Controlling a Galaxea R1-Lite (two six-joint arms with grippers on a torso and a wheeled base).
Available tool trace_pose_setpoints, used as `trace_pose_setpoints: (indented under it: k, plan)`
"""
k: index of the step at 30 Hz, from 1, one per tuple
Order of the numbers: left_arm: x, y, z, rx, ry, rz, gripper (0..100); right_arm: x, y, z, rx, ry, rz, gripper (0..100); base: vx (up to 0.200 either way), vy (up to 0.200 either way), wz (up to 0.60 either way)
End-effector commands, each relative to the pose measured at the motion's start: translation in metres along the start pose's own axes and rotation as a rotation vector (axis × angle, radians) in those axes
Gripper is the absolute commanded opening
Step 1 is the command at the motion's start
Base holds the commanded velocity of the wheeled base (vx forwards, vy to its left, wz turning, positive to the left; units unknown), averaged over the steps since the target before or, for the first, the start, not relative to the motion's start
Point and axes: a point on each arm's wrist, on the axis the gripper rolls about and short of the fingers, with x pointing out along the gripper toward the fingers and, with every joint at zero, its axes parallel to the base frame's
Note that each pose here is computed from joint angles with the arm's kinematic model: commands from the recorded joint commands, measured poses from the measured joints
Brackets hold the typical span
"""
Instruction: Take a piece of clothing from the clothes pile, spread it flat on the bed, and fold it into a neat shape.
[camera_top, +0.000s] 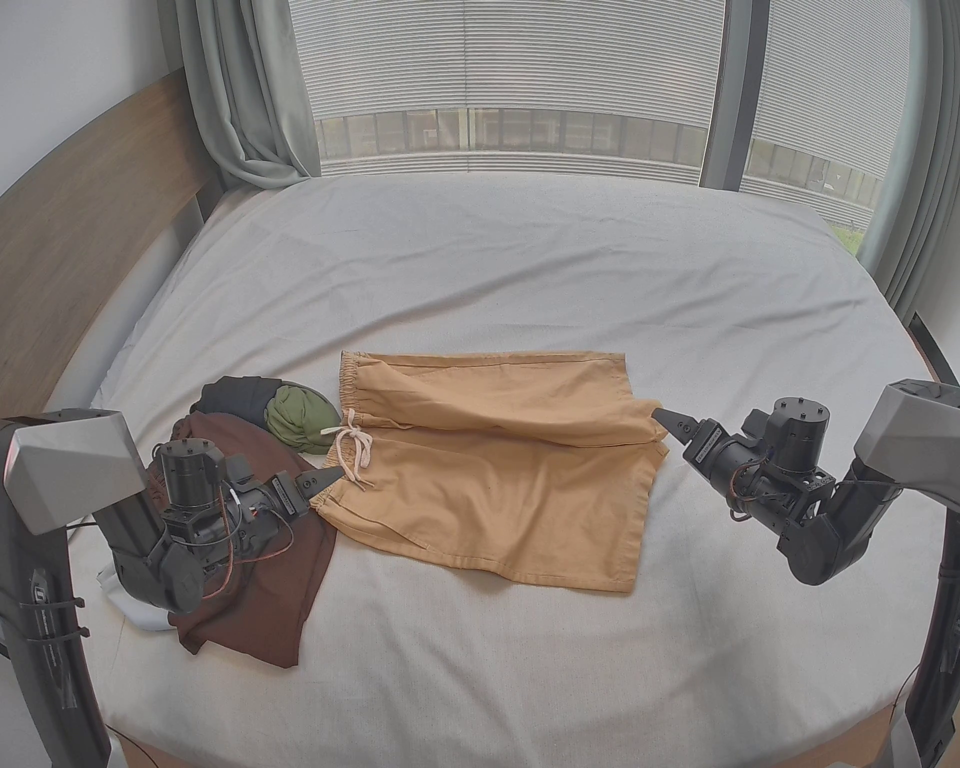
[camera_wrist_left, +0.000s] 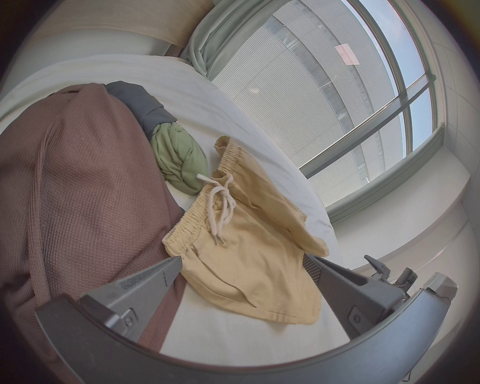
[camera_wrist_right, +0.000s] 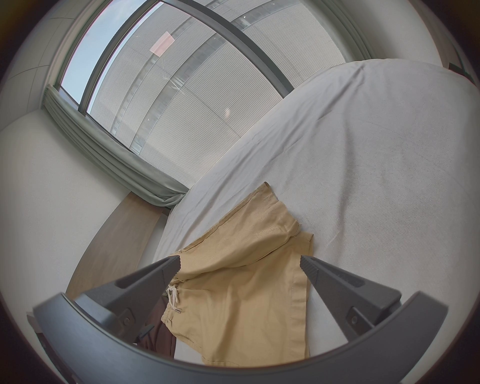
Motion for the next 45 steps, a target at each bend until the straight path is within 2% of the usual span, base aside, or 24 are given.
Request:
trace_pose_setpoints:
  k: [1, 19, 45]
  plan:
    - [0.010, 0.015, -0.008, -0.016, 0.015, 0.037, 100, 0.001, 0.000, 0.002, 0.000, -0.008, 0.006, 100, 0.000, 0.000, 0.00]
    - [0.034, 0.036, -0.007, -0.015, -0.039, 0.076, 100, 0.003, 0.004, 0.005, -0.005, -0.037, 0.036, 100, 0.000, 0.000, 0.00]
    - [0.053, 0.038, -0.011, -0.002, -0.067, 0.056, 100, 0.003, 0.006, 0.005, -0.007, -0.046, 0.048, 100, 0.000, 0.000, 0.00]
